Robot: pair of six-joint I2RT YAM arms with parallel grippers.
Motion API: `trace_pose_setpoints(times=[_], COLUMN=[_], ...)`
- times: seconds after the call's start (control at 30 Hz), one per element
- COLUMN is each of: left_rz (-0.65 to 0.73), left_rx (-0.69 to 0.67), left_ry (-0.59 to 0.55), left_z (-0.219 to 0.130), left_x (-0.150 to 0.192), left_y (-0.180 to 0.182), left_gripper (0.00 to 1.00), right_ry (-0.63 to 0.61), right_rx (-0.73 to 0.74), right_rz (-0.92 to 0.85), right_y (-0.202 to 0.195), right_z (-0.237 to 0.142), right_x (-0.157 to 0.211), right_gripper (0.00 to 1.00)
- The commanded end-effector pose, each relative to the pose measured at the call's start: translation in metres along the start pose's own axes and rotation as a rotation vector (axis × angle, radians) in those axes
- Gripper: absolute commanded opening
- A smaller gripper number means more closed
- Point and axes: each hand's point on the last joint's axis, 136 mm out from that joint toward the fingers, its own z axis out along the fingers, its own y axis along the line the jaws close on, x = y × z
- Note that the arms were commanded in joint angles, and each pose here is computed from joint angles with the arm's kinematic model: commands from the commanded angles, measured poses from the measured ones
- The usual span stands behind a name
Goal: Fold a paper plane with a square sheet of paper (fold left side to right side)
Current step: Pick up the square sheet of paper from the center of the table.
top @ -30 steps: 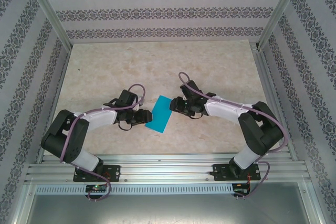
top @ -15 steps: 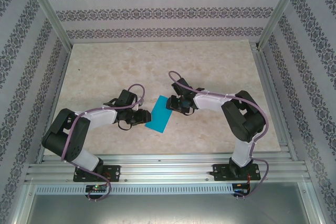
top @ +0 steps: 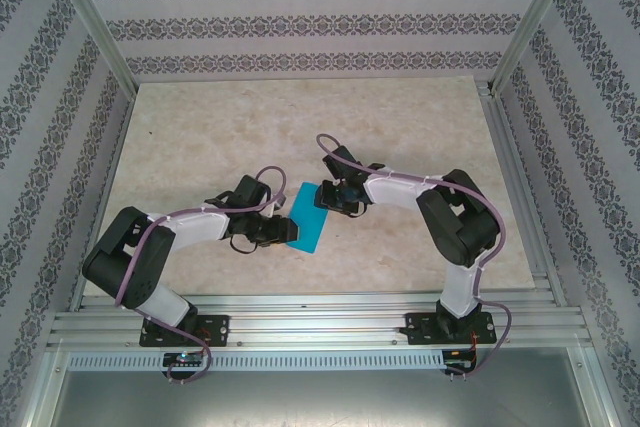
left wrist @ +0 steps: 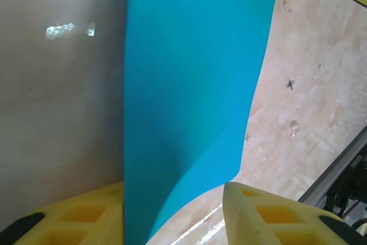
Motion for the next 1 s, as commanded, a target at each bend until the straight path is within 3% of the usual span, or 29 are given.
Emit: trace_pose_setpoints(times=[0.0, 0.2, 0.27, 0.5, 0.63, 0.77, 0.97], left_rz=[-0.02, -0.049, -0.07, -0.194, -0.271, -0.254, -0.181], left_rx=[0.004, -0.015, -0.017, 0.11, 0.22, 0.279, 0.327], left_ry=[0.02, -0.03, -0.05, -0.171, -0.299, -0.425, -0.431], left_z=[0.002, 0.0, -0.001, -0.012, -0.038, -0.073, -0.083], left_x=[0.007, -0.001, -0.004, -0.02, -0.042, -0.074, -0.12], left_y=[0.0, 0.001, 0.001, -0.022, -0.048, -0.084, -0.133], left_gripper=[0.43, 0.31, 0.24, 0.0, 0.0, 0.0, 0.0], right_ry=[-0.013, -0.037, -0.05, -0.187, -0.241, -0.292, -0.318], right_rx=[-0.092, -0.1, -0.104, -0.148, -0.251, -0.305, -0.396], right_rz=[-0.052, -0.066, -0.07, -0.055, 0.023, 0.087, 0.178], right_y=[0.024, 0.027, 0.027, 0.009, -0.003, -0.017, -0.029], right_z=[0.017, 0.009, 0.002, -0.06, -0.096, -0.128, -0.151], right_x=[-0.013, -0.021, -0.023, -0.037, -0.032, -0.023, -0.017], right_gripper=[0.41, 0.41, 0.41, 0.5, 0.55, 0.59, 0.59])
